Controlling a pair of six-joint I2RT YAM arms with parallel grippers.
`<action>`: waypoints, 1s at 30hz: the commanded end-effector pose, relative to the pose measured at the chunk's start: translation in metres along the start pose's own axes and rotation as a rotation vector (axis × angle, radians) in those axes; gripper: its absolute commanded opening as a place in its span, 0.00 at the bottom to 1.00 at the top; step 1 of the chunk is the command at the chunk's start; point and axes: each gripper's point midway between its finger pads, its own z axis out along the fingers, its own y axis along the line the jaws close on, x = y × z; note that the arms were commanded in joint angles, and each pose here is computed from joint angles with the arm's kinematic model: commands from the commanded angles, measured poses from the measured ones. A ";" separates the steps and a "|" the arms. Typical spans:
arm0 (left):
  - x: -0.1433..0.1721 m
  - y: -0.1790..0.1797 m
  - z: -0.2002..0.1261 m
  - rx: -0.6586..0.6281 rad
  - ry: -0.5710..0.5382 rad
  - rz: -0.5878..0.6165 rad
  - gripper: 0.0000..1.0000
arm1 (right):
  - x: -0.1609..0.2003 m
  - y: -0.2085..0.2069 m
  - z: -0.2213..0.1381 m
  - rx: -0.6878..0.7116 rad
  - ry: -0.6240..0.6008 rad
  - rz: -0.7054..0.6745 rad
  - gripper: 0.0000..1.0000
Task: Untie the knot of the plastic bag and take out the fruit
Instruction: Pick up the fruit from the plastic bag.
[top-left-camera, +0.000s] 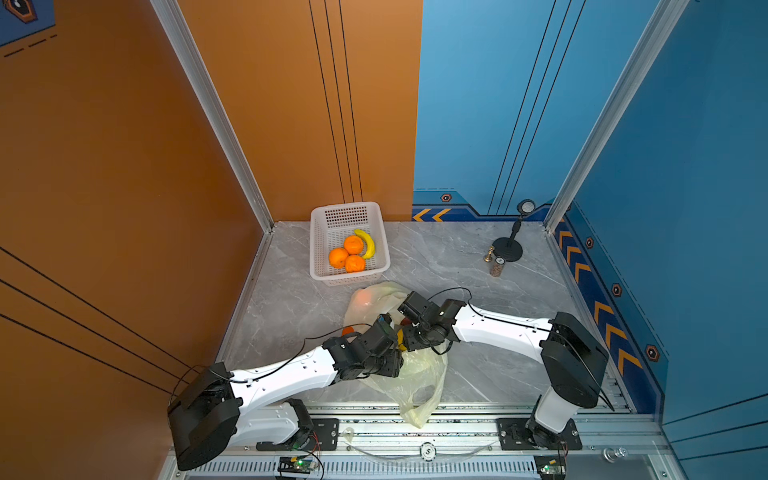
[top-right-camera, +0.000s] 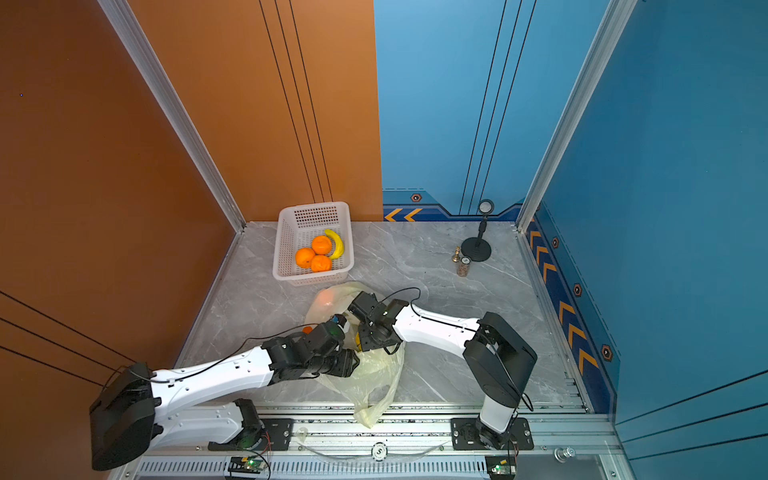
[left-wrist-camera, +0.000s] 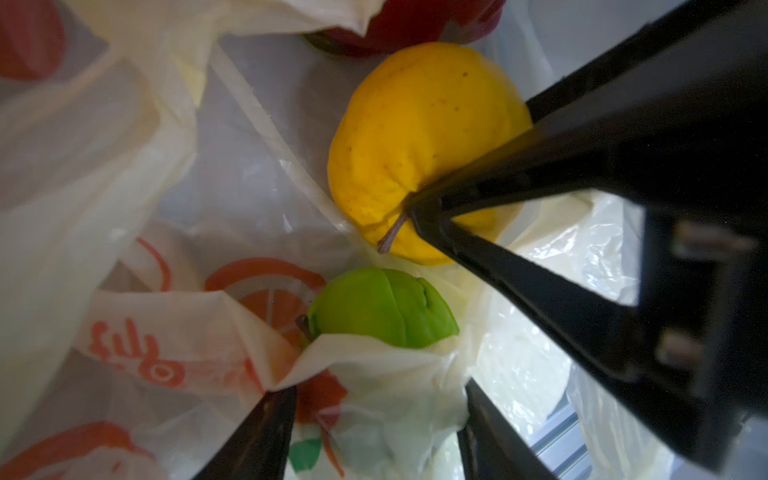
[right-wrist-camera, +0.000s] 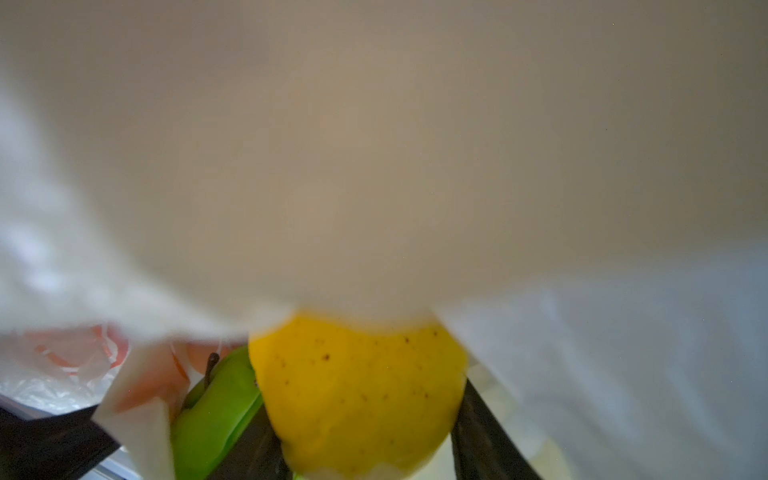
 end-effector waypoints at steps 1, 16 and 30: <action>0.009 0.027 -0.006 -0.103 0.009 0.040 0.69 | -0.012 0.009 -0.021 -0.050 -0.070 0.004 0.43; -0.060 -0.016 -0.066 0.071 -0.341 0.215 0.82 | -0.030 0.018 -0.081 -0.258 -0.145 0.098 0.42; -0.134 -0.073 -0.145 0.229 -0.719 0.641 1.00 | -0.067 0.015 -0.169 -0.528 -0.238 0.235 0.43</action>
